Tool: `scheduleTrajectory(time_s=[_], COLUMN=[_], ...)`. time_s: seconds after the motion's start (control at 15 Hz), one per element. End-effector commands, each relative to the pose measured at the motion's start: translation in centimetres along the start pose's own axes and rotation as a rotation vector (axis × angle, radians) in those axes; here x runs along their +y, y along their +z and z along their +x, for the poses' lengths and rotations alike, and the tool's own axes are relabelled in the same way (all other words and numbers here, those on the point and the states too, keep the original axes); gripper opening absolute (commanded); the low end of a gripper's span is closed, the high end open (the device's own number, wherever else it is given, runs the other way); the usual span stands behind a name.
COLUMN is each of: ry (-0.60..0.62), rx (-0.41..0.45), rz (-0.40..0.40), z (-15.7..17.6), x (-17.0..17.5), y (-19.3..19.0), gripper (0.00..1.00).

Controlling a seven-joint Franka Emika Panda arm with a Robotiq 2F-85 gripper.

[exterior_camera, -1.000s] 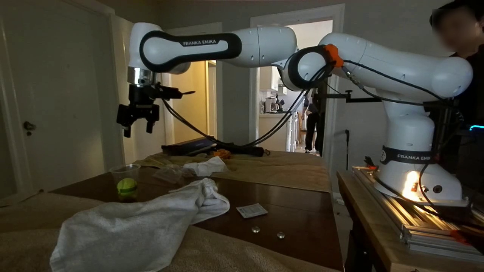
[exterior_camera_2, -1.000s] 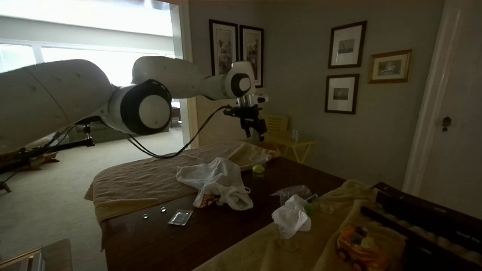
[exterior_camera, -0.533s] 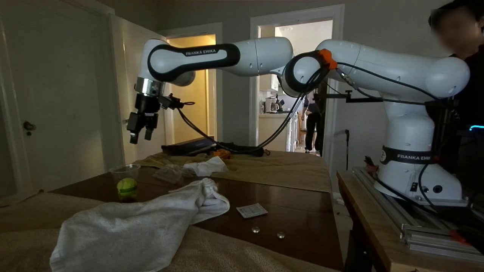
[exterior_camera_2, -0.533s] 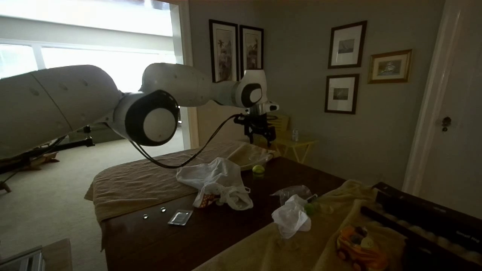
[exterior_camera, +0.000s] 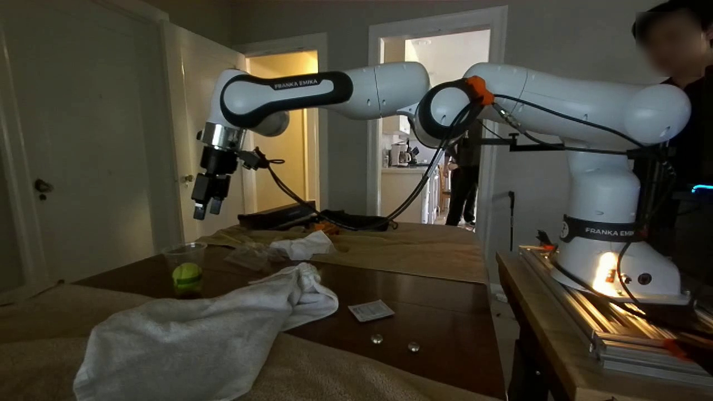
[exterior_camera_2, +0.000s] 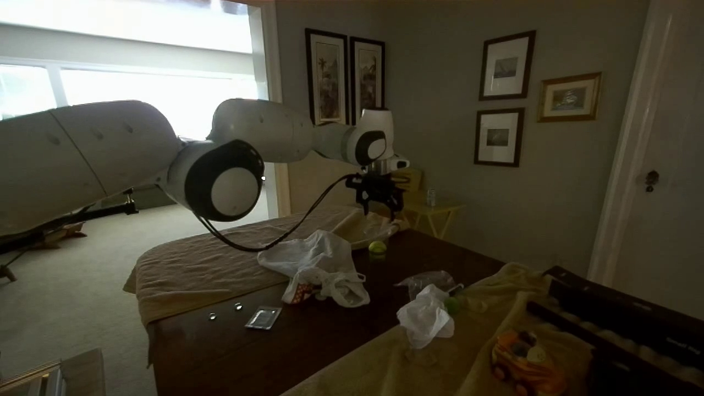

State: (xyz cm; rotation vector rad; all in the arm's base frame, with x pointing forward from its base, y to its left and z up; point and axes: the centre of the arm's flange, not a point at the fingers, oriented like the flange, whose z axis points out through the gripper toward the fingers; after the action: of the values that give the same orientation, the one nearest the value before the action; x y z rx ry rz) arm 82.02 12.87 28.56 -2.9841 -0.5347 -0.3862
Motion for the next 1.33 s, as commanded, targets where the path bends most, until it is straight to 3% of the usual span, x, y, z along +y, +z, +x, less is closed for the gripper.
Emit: scheduleTrajectory(time_s=[0.0, 0.47, 0.87, 1.13, 1.27], ry=[0.002, -0.045, -0.145, -0.189, -0.169], rx=[0.037, 0.158, 0.201, 0.199, 0.177], rz=[-0.036, -0.022, -0.007, 0.022, 0.042], z=[0.4, 2.2, 3.8, 4.4, 4.3], x=[0.3, 1.0, -0.7, -2.4, -2.5], y=[0.5, 4.0, 5.0, 5.4, 5.6], gripper=[1.0, 1.0, 0.92, 0.97, 0.9])
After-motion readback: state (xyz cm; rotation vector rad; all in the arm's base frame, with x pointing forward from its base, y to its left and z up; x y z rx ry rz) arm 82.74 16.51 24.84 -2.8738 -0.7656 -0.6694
